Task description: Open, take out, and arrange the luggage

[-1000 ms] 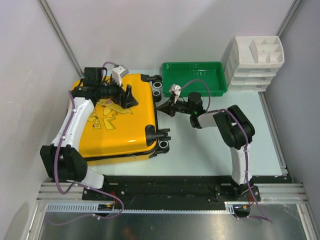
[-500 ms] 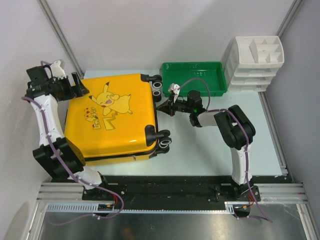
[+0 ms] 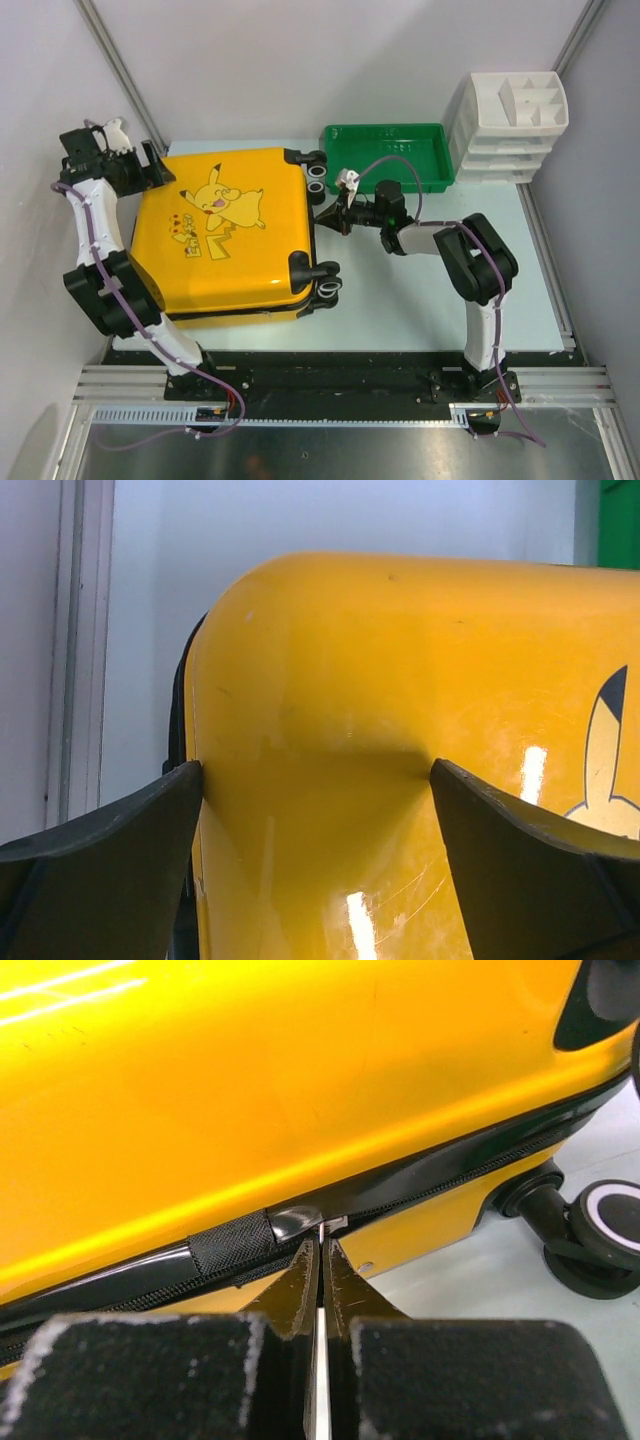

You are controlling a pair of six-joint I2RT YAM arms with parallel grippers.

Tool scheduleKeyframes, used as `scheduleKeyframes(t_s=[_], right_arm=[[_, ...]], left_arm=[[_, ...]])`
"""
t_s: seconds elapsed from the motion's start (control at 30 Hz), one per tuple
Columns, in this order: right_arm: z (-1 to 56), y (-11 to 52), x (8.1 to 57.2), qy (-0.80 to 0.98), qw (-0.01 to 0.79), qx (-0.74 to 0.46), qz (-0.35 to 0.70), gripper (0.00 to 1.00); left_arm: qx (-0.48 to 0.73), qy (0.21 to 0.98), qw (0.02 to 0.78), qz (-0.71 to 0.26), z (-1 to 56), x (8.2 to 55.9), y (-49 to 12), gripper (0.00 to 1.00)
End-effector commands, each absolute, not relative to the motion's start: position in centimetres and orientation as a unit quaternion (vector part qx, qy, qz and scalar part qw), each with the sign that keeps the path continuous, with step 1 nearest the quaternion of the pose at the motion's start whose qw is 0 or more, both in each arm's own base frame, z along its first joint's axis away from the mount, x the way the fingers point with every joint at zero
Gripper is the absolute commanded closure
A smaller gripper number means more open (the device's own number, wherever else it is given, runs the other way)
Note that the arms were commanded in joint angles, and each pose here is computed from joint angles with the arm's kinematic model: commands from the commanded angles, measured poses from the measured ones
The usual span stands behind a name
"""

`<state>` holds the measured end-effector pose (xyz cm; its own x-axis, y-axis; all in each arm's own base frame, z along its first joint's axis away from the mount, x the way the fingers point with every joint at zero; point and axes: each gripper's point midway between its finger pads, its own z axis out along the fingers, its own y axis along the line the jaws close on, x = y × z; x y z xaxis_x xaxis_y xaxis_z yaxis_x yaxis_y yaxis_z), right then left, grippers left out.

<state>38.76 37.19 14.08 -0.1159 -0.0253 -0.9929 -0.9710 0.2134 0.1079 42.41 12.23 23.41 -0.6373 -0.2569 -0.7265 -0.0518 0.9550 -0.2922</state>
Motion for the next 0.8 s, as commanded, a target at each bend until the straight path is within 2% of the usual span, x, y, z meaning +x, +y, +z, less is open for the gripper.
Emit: scheduleKeyframes(t_s=[0.0,0.23,0.5,0.57,0.77], right_arm=[[20.4,38.2,34.5,0.498,0.533,-0.476,0.491,1.00],[19.9,37.8,29.7,0.495,0.506,-0.500,0.499,1.00],[19.1,37.4,24.0,0.505,0.474,-0.511,0.510,1.00],[18.3,37.3,23.9,0.522,0.475,-0.503,0.499,1.00],[16.9,34.4,29.0,0.589,0.529,-0.455,0.408,1.00]], left_arm=[[0.025,0.910,0.337,-0.240,18.8,41.9,2.4,0.06],[0.105,0.910,0.290,-0.278,16.0,40.7,-4.1,0.10],[0.163,0.905,0.283,-0.273,15.4,38.5,-6.0,0.10],[0.191,0.902,0.278,-0.268,15.3,37.7,-7.5,0.10],[0.199,0.912,0.264,-0.244,14.1,37.9,-7.6,0.10]])
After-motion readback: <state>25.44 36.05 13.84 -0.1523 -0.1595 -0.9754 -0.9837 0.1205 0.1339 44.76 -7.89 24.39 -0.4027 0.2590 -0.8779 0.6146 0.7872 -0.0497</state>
